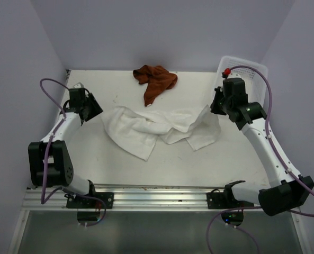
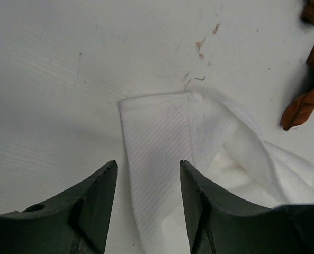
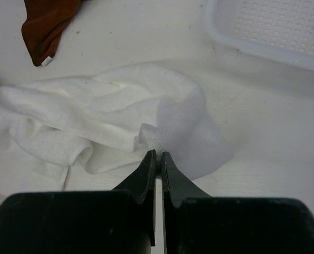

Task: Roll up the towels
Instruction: Flatten the towel

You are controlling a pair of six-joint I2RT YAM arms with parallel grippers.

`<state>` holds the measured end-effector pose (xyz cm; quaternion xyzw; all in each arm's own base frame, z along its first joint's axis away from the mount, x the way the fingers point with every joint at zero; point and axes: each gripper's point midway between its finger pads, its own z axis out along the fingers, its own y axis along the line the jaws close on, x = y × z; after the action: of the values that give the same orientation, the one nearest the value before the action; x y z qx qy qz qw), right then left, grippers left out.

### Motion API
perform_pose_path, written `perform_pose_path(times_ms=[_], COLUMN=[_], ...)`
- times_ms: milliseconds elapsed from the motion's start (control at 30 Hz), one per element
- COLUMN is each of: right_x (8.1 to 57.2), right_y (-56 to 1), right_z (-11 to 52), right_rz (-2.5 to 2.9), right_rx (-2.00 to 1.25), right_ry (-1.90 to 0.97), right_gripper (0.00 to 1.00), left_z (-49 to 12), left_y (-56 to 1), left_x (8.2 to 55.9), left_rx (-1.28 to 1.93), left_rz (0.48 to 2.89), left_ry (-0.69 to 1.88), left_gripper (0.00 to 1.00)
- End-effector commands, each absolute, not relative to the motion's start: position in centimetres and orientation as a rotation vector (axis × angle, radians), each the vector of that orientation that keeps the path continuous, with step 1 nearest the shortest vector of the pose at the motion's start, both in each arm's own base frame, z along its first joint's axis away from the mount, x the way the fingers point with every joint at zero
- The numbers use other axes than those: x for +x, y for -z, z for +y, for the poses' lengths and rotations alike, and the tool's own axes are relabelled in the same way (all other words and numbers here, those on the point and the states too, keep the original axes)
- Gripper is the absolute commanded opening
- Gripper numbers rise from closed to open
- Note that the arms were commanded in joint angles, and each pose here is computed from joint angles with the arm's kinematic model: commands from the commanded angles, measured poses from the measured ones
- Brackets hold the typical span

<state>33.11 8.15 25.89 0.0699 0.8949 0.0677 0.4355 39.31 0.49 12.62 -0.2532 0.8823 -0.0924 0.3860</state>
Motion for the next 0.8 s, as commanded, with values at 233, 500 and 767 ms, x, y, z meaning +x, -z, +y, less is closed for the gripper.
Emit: perform_pose_path(times_ms=[233, 500, 767], right_x=[35.4, 35.8, 35.9], right_y=[-23.6, -21.4, -21.4], right_z=[9.9, 9.7, 9.2], right_rz=[2.234, 2.270, 2.250], right_rx=[0.137, 0.138, 0.170], right_ry=[-0.244, -0.236, -0.235], right_gripper=[0.00, 0.00, 0.00], left_z=[1.3, 2.0, 1.7], left_y=[-8.1, -5.5, -2.4], left_x=[43.6, 44.9, 44.7], left_rx=[-0.719, -0.712, -0.712], left_rz=[2.255, 2.285, 2.334], left_ry=[0.229, 0.137, 0.111], left_gripper=[0.55, 0.51, 0.47])
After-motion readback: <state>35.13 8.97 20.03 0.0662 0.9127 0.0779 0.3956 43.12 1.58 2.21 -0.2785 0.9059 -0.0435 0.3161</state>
